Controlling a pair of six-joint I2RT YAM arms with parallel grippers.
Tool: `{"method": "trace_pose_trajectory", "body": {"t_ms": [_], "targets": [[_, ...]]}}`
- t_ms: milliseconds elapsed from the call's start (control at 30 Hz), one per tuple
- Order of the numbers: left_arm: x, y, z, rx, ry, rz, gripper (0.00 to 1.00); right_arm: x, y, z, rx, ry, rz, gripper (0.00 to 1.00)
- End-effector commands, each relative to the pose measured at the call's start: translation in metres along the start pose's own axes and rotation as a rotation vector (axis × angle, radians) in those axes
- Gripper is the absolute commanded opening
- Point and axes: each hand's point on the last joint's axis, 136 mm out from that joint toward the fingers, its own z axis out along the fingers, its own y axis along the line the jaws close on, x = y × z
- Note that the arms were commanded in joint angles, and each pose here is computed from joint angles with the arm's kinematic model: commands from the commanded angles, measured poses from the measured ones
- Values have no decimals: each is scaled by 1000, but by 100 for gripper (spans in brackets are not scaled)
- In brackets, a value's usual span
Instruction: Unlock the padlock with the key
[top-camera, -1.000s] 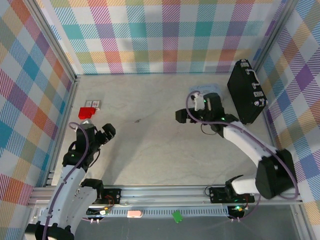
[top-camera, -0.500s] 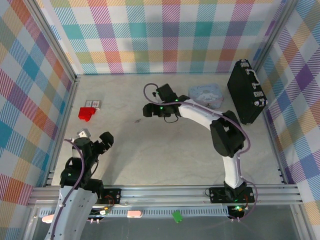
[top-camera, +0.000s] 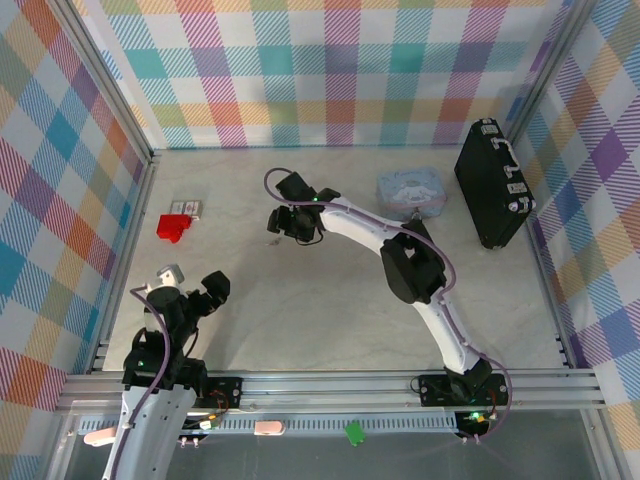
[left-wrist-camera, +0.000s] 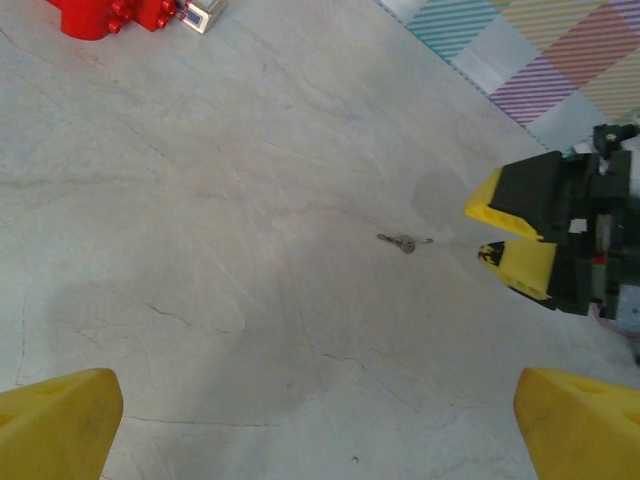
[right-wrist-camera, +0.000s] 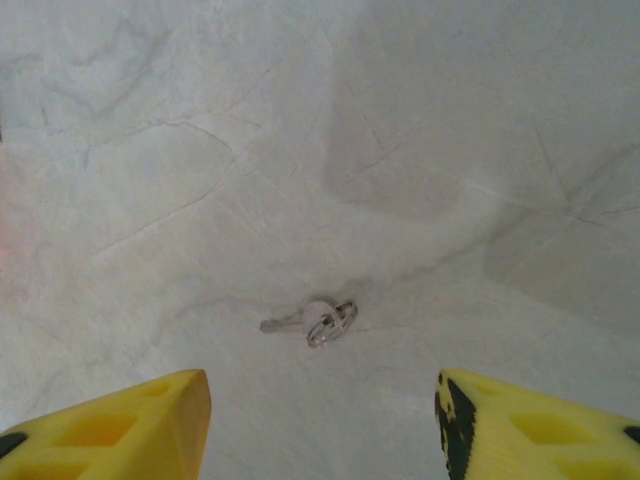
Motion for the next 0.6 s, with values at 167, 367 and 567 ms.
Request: {"method": "trace_pose_trajectory", "body": {"t_ms": [167, 367, 567], "targets": [[2, -7, 1, 47, -2, 26, 100, 8, -5, 21, 97, 22, 101, 53], [2, -8, -2, 60, -14, 26, 100, 12, -6, 31, 113, 11, 117, 47], [3, -9, -1, 70, -10, 29, 100, 17, -4, 40, 106, 35, 113, 42]]}}
